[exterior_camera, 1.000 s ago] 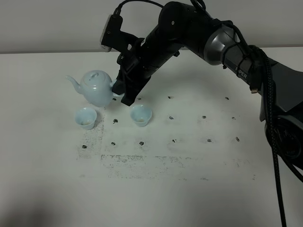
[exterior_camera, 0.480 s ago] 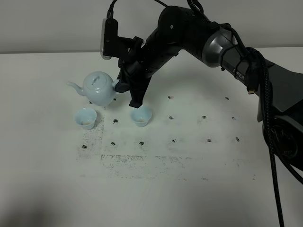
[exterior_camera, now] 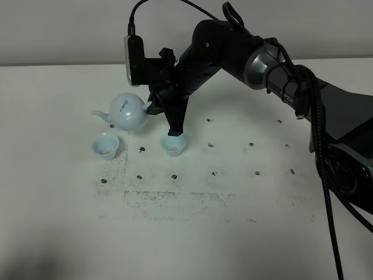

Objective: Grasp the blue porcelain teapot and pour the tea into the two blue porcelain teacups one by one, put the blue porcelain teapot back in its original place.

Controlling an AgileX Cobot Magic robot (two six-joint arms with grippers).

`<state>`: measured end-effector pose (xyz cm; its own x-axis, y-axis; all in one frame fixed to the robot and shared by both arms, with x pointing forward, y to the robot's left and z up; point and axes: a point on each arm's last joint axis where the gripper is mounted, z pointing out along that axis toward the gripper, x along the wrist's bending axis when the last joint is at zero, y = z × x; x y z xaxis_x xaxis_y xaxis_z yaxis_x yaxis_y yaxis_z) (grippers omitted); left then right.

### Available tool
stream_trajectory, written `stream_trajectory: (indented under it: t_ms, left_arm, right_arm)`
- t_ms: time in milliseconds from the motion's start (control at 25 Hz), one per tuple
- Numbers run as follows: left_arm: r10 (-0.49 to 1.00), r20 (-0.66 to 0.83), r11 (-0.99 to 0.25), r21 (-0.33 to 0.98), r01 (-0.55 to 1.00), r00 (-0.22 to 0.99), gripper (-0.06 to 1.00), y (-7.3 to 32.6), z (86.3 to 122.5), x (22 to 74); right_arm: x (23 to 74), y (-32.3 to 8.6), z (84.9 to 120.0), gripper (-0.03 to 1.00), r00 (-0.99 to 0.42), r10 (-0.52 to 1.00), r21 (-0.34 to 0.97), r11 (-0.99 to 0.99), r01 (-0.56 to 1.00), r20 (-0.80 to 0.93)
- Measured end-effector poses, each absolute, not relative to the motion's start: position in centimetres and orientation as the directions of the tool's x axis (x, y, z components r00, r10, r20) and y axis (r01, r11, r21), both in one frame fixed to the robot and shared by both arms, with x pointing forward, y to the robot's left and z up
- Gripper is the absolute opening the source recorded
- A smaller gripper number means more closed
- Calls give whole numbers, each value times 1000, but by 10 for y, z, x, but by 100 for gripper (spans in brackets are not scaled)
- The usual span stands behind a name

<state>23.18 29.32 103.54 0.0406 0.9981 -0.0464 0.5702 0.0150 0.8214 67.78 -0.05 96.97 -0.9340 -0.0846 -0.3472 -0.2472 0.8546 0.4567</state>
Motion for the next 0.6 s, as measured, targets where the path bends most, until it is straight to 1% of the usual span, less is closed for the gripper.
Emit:
stream_trajectory:
  t_ms: [200,600]
  left_arm:
    - [998,-46,15,821,570,41,66,293,1035,232]
    - [998,-46,15,821,570,41,66,293,1035,232]
  right_arm:
    - [681,-3,969,3,-911,-129,401,867,-295,-392]
    - [678,-5,967,3,-879,-253,338,852,-400,-404]
